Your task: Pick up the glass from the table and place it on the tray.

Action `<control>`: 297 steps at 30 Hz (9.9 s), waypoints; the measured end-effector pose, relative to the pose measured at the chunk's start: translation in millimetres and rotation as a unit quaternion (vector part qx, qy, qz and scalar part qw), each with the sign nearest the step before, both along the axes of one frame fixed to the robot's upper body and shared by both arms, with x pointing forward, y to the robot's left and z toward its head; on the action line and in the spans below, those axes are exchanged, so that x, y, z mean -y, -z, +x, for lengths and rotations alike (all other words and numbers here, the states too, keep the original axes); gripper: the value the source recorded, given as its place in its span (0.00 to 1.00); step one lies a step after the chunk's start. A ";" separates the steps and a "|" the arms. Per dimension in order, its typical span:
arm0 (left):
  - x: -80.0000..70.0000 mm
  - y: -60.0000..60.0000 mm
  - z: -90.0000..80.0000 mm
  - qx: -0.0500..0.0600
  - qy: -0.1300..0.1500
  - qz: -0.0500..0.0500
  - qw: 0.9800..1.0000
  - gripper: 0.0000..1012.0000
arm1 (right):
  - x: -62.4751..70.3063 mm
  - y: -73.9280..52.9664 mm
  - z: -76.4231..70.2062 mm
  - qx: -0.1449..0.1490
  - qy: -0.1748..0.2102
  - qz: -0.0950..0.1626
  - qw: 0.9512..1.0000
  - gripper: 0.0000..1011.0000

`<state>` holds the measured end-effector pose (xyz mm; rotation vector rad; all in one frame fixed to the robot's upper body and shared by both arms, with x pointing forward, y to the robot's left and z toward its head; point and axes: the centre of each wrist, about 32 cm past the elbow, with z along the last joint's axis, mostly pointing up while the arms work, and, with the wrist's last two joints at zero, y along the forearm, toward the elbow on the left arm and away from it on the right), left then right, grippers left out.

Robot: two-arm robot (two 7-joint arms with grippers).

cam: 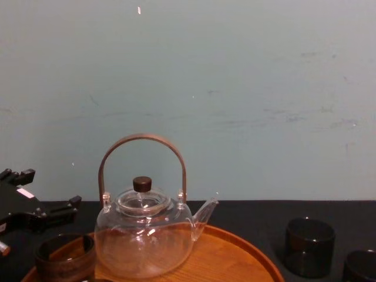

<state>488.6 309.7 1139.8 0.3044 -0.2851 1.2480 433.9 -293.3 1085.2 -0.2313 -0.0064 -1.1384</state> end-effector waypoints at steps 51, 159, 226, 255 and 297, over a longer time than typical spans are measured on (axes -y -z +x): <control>0.0 0.0 0.0 0.000 0.000 0.000 1.000 0.99 | 2.0 7.7 14.6 0.002 -0.005 0.013 1.000 0.90; 0.0 0.0 0.0 0.000 0.000 0.000 1.000 0.99 | -128.3 3.0 22.9 0.020 -0.282 0.017 0.959 0.90; 0.0 0.0 0.0 0.000 0.000 0.000 1.000 0.99 | -78.8 -24.1 -26.8 0.084 -0.183 0.003 0.980 0.99; 0.0 0.0 0.0 0.000 0.000 0.000 1.000 0.99 | -22.1 -16.6 -10.8 0.060 -0.018 0.007 0.998 0.99; 0.0 0.0 0.0 0.000 0.000 0.000 1.000 0.99 | -14.7 -4.6 79.9 0.015 -0.048 0.014 0.999 0.99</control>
